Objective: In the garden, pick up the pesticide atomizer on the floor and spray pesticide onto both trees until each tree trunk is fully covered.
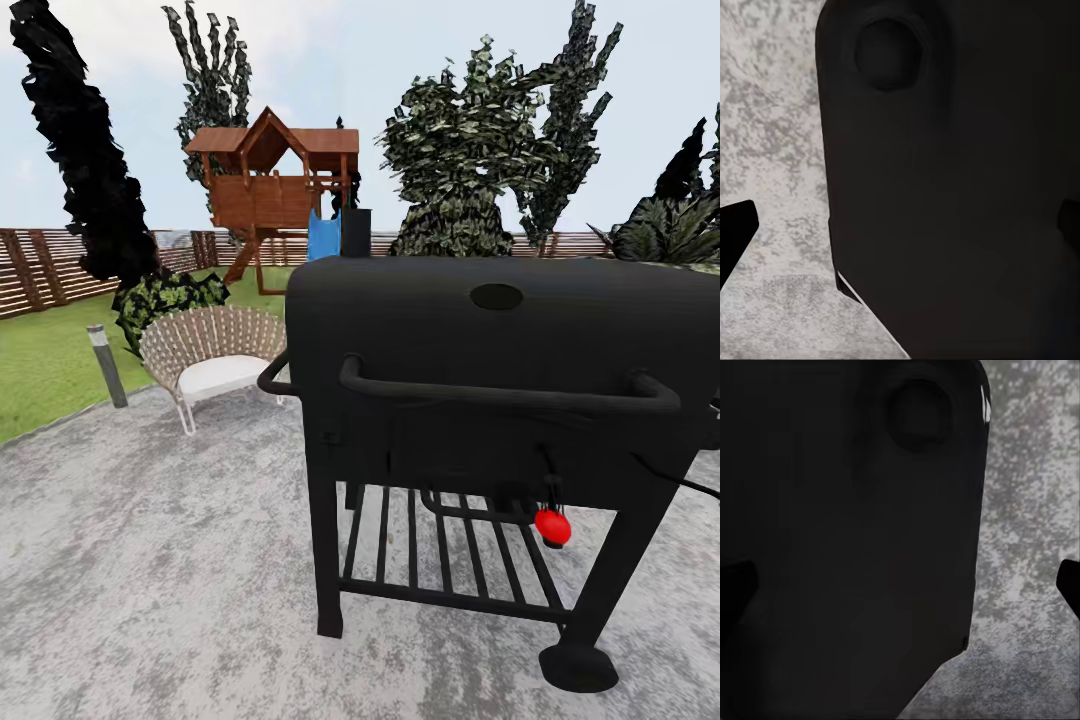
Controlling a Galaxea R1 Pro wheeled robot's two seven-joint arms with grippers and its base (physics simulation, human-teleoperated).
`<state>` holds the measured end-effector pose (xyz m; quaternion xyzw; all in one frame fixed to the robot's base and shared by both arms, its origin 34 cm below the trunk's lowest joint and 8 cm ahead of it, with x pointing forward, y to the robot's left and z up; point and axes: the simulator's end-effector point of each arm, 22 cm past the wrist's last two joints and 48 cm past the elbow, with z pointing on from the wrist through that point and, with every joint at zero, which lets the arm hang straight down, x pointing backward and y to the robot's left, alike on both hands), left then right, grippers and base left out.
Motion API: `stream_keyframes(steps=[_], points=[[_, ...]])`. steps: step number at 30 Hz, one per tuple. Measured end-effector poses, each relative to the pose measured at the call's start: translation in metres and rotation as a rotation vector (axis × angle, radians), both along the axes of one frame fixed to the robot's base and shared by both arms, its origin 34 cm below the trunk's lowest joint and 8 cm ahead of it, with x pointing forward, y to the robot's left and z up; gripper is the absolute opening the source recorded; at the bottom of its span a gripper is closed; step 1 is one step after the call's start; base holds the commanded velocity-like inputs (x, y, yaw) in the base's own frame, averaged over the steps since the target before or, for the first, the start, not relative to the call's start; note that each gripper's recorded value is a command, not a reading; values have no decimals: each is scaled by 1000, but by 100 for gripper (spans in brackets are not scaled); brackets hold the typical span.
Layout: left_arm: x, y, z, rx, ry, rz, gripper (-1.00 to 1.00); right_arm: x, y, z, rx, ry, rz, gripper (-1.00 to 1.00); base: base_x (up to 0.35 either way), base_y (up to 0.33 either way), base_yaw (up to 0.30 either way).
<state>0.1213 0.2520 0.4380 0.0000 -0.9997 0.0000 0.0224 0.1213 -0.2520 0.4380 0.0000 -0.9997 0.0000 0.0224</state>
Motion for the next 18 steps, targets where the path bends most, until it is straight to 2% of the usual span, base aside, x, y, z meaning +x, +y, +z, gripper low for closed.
stream_keyframes(steps=[5, 10, 14, 18], points=[[-3, 2, 0, 4, 4, 3, 100, 0, 2, 0, 4, 0, 1, 100, 0, 0, 0], [-4, 0, 0, 2, 6, 8, 100, 22, 22, 0, 29, -40, 1, 100, 0, 0, 0], [-4, 1, 0, 2, 6, 9, 100, 35, 23, 0, 31, -64, 0, 100, 0, 0, 0], [8, 7, 0, 10, -18, 8, 100, 49, 24, 0, 32, -103, -2, 100, 0, 0, 0]])
